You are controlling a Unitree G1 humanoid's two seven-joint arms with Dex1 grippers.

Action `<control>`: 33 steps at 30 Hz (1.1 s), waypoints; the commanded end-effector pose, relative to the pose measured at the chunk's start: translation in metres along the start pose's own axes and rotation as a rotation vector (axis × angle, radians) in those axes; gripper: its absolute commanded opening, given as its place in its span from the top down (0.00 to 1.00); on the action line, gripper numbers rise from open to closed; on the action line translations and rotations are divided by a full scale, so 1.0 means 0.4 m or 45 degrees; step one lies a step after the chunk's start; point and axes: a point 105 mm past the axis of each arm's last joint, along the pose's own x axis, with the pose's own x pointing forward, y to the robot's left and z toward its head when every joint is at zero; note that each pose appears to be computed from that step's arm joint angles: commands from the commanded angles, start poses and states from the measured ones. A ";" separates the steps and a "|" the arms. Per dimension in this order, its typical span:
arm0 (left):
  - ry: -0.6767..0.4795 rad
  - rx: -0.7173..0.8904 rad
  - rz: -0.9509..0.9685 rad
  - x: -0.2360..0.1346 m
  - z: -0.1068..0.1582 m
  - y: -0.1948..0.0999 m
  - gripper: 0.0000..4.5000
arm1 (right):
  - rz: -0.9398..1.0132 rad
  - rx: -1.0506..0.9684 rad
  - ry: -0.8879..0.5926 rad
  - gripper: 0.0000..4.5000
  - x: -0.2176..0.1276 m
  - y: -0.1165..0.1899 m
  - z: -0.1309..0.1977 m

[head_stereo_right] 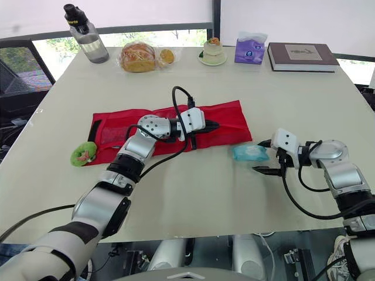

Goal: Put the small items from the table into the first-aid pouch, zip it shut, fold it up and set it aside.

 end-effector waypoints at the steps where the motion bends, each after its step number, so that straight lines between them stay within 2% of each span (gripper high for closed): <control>1: -0.056 0.035 0.040 0.003 0.036 0.018 1.00 | -0.006 -0.054 -0.024 0.18 -0.005 -0.011 0.022; 7: -0.057 0.020 0.047 0.005 0.033 0.019 1.00 | -0.033 -0.022 -0.060 0.91 -0.027 -0.002 0.028; 8: -0.059 0.015 0.048 0.006 0.032 0.019 1.00 | -0.042 0.001 -0.081 0.98 -0.033 0.001 0.033; 15: -0.079 -0.009 0.047 0.018 0.038 0.016 1.00 | -0.167 0.090 -0.189 0.99 -0.063 0.026 0.092; 26: -0.107 -0.021 0.024 0.033 0.050 0.002 1.00 | -0.522 0.230 0.051 0.99 -0.035 0.013 0.057; 33: -0.147 -0.023 -0.030 0.059 0.070 -0.029 1.00 | -0.597 0.305 0.077 0.99 0.000 0.010 0.074</control>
